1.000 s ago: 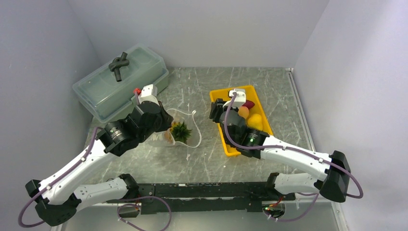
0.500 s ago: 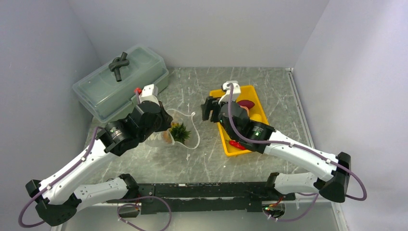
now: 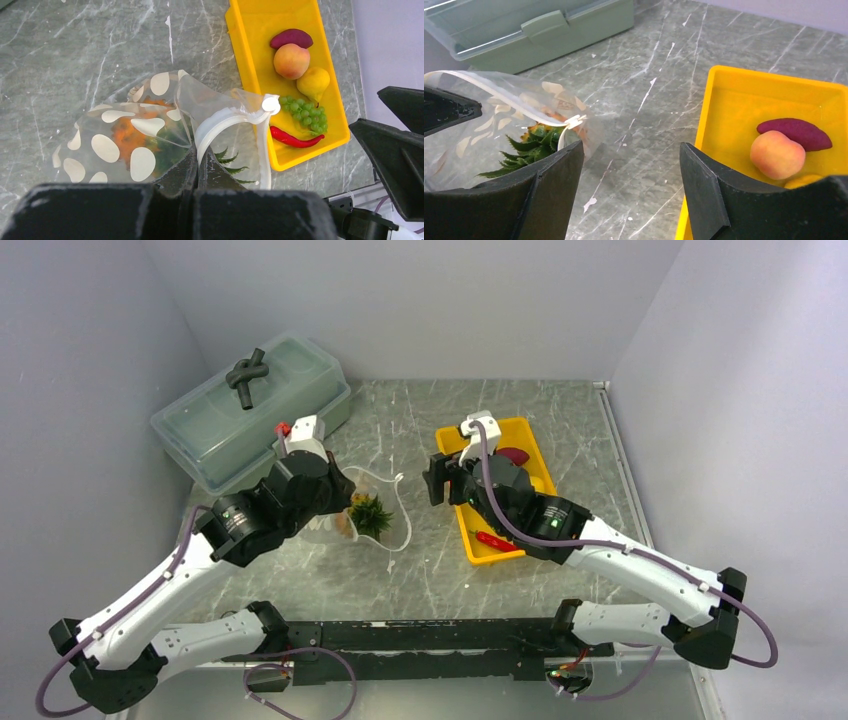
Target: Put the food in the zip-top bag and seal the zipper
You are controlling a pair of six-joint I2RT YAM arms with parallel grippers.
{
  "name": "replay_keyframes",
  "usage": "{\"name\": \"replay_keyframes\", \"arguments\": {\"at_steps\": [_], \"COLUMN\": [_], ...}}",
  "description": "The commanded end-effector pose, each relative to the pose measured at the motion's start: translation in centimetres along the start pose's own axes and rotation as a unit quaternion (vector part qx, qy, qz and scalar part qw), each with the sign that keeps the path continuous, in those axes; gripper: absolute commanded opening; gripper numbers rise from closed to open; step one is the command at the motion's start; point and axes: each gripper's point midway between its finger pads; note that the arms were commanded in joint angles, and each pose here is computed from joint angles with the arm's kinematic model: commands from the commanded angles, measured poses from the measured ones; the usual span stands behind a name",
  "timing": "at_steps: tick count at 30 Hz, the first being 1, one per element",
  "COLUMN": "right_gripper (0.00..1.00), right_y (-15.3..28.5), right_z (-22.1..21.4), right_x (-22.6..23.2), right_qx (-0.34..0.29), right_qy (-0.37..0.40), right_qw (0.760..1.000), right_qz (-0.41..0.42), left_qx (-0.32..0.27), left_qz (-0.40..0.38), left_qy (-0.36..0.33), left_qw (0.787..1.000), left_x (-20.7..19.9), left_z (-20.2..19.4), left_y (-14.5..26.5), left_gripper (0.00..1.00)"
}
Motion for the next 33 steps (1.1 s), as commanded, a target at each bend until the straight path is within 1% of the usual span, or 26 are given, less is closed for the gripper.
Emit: {"name": "replay_keyframes", "arguments": {"at_steps": [1, 4, 8, 11, 15, 19, 29, 33], "right_gripper": [0.74, 0.74, 0.74, 0.74, 0.73, 0.69, 0.54, 0.48], "right_y": [0.6, 0.5, 0.6, 0.6, -0.8, -1.9, -4.2, -5.6], "right_z": [1.4, 0.1, -1.9, -2.8, -4.1, -4.6, -5.6, -6.3], "right_x": [1.9, 4.6, 8.0, 9.3, 9.1, 8.3, 7.6, 7.2], "right_qx": [0.002, 0.042, 0.094, 0.114, 0.128, 0.127, 0.120, 0.124], "right_qy": [0.007, 0.009, 0.016, 0.007, -0.012, -0.022, -0.051, -0.048], "right_qw": [0.999, 0.993, 0.976, 0.968, 0.971, 0.977, 0.984, 0.987], "right_qz": [0.046, 0.112, 0.194, 0.225, 0.202, 0.169, 0.120, 0.095], "left_qx": [-0.023, -0.022, -0.020, -0.020, -0.020, -0.019, -0.015, -0.015], "left_qz": [-0.010, -0.014, -0.024, -0.026, -0.032, -0.033, -0.043, -0.047], "left_qy": [0.000, -0.002, -0.008, -0.009, -0.008, -0.009, -0.010, -0.009], "left_qw": [1.000, 1.000, 0.999, 0.999, 0.999, 0.999, 0.999, 0.999], "left_x": [-0.2, -0.3, -0.6, -0.6, -0.7, -0.7, -1.0, -1.2], "left_z": [1.2, 1.3, 1.2, 1.2, 1.2, 1.2, 1.0, 1.1], "left_y": [0.6, 0.6, 0.7, 0.9, 1.1, 1.3, 1.2, 1.2], "left_gripper": [0.00, 0.00, 0.00, 0.00, 0.00, 0.00, 0.00, 0.00]}}
Point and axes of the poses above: each gripper's point midway between its finger pads, its own y axis back along the fingers, its own x axis along the line the jaws close on, z = x × y, and after that the axes turned 11 degrees about -y, right-handed
